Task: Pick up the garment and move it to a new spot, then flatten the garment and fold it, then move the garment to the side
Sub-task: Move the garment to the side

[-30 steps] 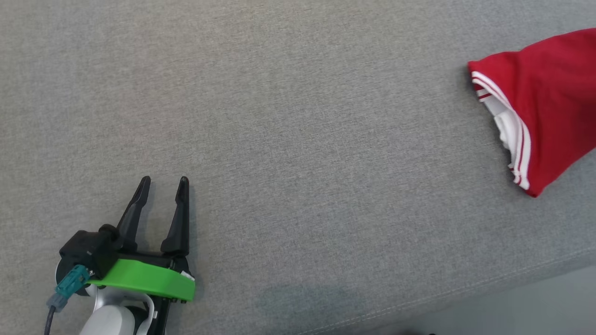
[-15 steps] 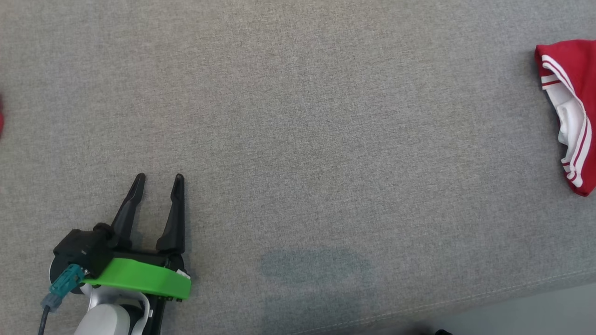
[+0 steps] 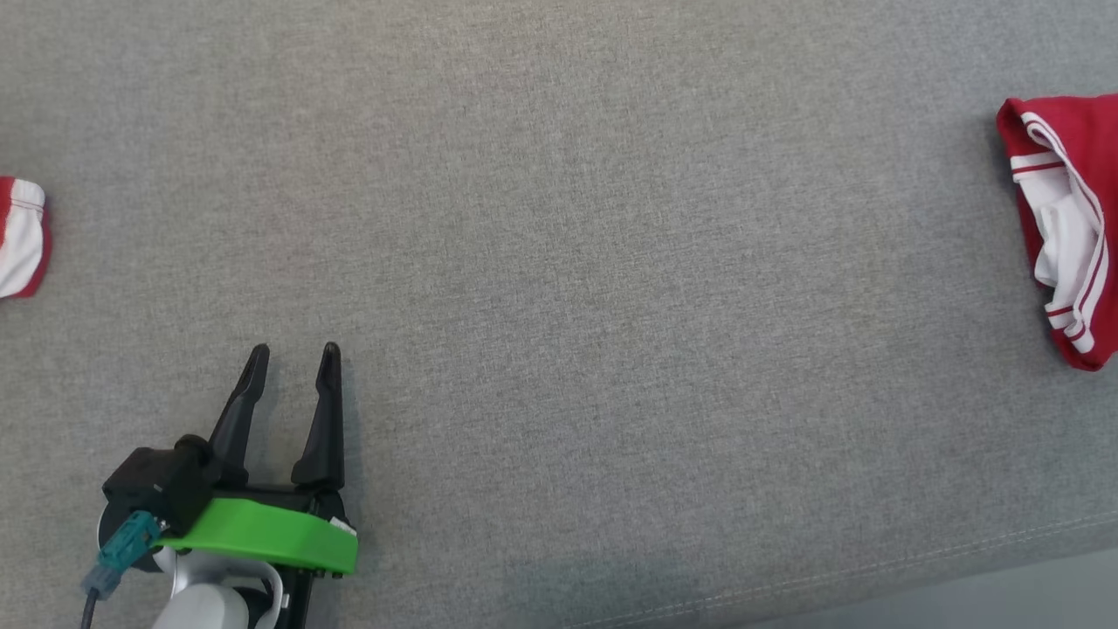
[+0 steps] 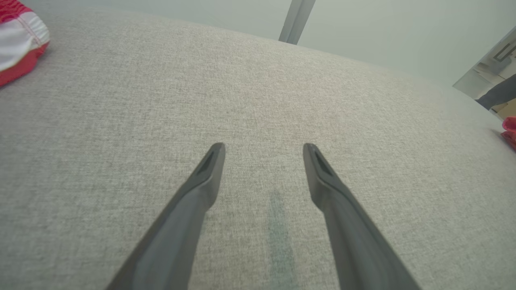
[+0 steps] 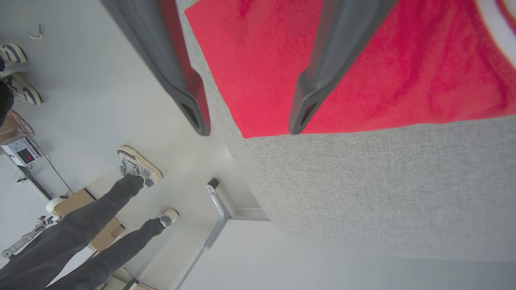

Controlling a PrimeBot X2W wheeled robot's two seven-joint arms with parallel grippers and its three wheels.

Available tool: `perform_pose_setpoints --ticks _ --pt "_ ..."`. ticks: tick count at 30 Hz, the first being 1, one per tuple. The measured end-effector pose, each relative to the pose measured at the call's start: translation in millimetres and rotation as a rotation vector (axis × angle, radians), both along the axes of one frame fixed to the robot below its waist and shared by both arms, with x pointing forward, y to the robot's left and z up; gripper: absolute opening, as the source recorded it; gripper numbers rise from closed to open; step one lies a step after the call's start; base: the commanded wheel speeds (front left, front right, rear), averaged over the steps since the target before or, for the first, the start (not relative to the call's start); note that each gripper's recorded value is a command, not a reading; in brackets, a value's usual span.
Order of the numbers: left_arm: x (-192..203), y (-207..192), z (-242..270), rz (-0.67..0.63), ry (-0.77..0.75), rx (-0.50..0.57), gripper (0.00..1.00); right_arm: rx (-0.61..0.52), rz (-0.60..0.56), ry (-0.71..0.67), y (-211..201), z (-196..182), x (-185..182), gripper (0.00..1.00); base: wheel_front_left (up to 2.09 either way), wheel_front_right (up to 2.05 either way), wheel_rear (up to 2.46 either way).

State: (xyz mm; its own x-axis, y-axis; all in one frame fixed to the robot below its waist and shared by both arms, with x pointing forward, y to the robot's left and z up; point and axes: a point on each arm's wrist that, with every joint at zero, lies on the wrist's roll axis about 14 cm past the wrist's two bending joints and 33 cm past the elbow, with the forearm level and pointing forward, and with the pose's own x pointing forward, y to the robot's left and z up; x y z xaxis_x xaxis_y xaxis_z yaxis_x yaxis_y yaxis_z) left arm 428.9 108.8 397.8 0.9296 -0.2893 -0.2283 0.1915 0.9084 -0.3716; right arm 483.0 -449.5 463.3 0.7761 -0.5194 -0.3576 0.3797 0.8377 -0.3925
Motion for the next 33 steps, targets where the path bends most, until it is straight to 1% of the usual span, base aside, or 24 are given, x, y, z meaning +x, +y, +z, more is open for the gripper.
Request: perform_pose_setpoints --ticks 2,4,7,9,13,17,18,20,23,27,28,30,33 --pt "-4 1 5 0.012 -0.012 -0.003 1.0 -0.026 0.066 -0.122 17 23 8 1.0 0.0 0.0 0.0" --pt "-9 5 11 0.029 -0.025 -0.003 1.0 -0.051 0.134 -0.214 34 42 11 1.0 0.0 0.0 0.0" --pt "-13 10 23 0.052 -0.057 0.0 1.0 -0.019 0.227 -0.346 68 62 6 1.0 0.0 0.0 0.0" --pt "-19 15 31 0.069 -0.078 0.007 1.0 0.009 0.271 -0.411 84 73 -6 1.0 0.0 0.0 0.0" --pt "-33 25 45 0.106 -0.111 0.017 1.0 0.034 0.37 -0.453 115 79 -39 1.0 0.0 0.0 0.0" --pt "-47 41 57 0.146 -0.143 0.043 1.0 0.085 0.435 -0.519 143 84 -66 1.0 0.0 0.0 0.0" --pt "-47 41 57 0.146 -0.143 0.043 1.0 0.085 0.435 -0.519 143 84 -66 1.0 0.0 0.0 0.0" --pt "-52 47 64 0.162 -0.164 0.052 1.0 0.133 0.452 -0.546 159 80 -77 1.0 0.0 0.0 0.0" --pt "-60 56 72 0.186 -0.192 0.064 1.0 0.208 0.474 -0.547 183 64 -93 1.0 0.0 0.0 0.0" --pt "-71 75 77 0.236 -0.211 0.098 1.0 0.252 0.522 -0.528 210 48 -104 1.0 0.0 0.0 0.0" --pt "-79 82 73 0.264 -0.197 0.109 1.0 0.281 0.548 -0.508 226 39 -108 1.0 0.0 0.0 0.0" --pt "-84 90 70 0.292 -0.189 0.116 1.0 0.292 0.563 -0.494 235 34 -112 1.0 0.0 0.0 0.0" --pt "-91 104 69 0.333 -0.186 0.116 1.0 0.308 0.573 -0.512 245 37 -113 1.0 0.0 0.0 0.0"
